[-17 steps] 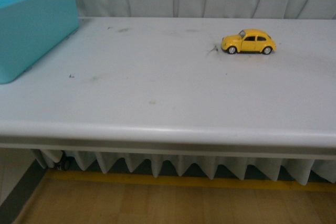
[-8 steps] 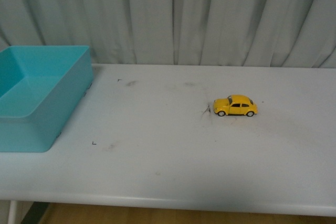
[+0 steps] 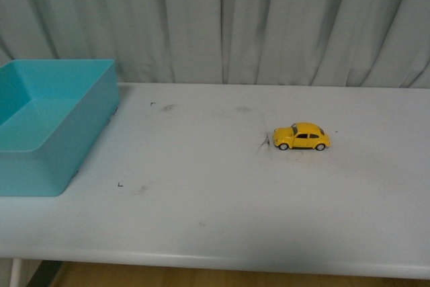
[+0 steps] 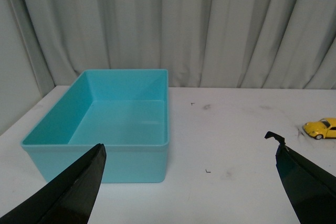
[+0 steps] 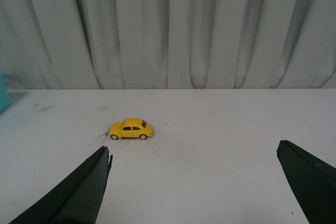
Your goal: Wind up and store yellow beetle toy
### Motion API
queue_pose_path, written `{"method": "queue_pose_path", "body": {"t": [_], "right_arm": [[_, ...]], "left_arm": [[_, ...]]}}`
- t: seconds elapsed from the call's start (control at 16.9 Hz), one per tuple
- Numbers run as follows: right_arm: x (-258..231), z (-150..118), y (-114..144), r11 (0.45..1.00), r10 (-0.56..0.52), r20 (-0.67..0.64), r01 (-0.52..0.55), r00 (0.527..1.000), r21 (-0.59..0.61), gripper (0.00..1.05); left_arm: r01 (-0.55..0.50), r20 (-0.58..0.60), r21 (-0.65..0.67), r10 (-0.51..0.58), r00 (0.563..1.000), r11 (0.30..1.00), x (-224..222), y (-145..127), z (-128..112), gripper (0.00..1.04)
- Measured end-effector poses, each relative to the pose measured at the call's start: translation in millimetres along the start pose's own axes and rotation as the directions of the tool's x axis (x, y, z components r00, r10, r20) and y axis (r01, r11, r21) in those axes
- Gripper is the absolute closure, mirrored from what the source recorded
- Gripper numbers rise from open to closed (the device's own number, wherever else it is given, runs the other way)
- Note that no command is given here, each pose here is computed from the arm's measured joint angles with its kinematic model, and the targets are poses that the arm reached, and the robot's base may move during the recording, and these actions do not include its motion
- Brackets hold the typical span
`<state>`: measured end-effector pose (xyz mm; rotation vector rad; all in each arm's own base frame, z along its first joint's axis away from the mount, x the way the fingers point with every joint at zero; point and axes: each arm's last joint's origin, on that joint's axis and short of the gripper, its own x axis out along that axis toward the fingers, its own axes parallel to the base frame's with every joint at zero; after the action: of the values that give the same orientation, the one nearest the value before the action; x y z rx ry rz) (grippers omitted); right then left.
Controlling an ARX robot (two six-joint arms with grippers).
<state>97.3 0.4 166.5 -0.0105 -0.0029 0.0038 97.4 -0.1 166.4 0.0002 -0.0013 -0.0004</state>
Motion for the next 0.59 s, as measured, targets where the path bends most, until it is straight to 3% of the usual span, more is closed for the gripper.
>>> {"method": "queue_pose_path", "body": {"t": [0.59], "right_arm": [[0.0,-0.1,0.0,1.000,0.000,-0.001,0.000,1.000,0.000,0.07]], "left_arm": [[0.000,0.000,0.000,0.000,1.000,1.000,0.0,0.0,0.0,0.07]]}}
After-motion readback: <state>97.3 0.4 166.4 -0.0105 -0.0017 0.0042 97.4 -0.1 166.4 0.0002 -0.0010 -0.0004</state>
